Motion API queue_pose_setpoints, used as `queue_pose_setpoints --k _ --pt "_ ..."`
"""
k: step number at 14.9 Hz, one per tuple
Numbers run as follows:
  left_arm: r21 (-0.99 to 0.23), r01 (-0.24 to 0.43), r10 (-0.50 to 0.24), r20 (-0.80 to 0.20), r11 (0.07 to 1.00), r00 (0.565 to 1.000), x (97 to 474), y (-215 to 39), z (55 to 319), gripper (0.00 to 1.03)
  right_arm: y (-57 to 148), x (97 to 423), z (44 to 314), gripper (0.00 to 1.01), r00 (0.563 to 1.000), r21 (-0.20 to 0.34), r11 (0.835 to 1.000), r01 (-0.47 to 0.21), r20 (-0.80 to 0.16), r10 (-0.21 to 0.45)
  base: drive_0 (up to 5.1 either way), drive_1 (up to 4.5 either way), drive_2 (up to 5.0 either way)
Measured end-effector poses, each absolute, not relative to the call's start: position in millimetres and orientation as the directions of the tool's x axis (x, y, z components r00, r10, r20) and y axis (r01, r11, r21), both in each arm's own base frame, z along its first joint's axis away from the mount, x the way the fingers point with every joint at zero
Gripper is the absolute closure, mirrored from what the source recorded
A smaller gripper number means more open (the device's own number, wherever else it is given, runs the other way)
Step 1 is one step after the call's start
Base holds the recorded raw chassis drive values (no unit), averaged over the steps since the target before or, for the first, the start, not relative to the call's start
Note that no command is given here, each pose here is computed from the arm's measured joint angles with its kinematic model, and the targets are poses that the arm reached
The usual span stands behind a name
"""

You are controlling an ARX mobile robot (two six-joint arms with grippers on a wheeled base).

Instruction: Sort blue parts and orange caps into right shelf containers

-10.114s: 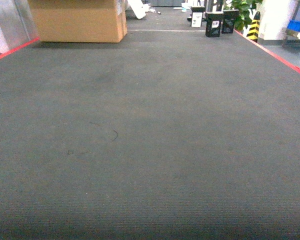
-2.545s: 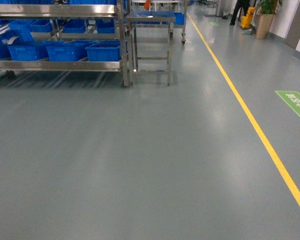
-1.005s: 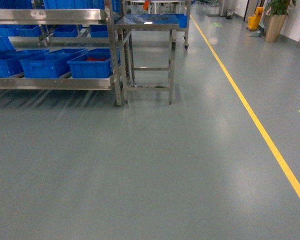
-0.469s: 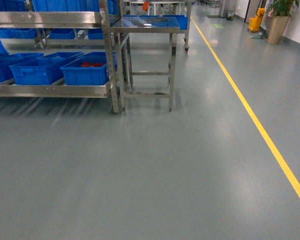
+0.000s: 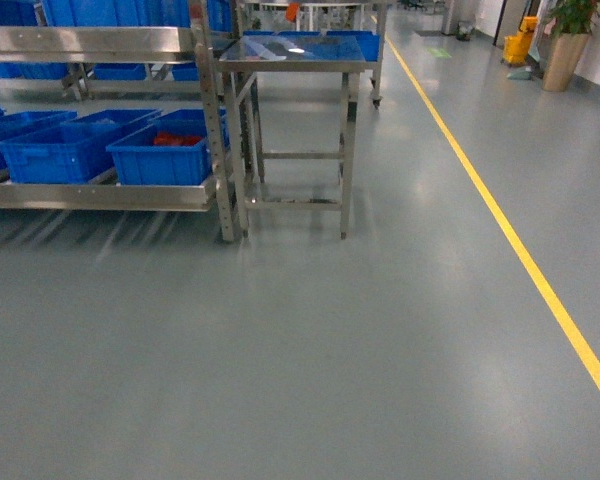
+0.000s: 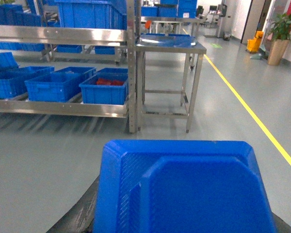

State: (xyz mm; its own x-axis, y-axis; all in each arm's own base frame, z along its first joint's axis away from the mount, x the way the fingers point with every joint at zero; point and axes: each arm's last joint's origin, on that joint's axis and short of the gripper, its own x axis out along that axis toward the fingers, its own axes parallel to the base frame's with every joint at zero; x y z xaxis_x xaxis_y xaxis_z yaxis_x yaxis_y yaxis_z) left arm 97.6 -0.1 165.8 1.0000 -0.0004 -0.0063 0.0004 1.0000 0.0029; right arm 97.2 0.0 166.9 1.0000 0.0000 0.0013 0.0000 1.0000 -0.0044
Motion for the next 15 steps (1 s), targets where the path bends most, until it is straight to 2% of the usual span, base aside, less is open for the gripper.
queue_pose_setpoints --k 15 --pt "0.003 0.001 -0.001 -0.005 1.000 1.000 97.6 -0.1 166.0 0.60 0.0 97.2 166.9 0.57 1.000 -0.004 1.000 0.000 0.001 0.000 0.0 4.30 -4.4"
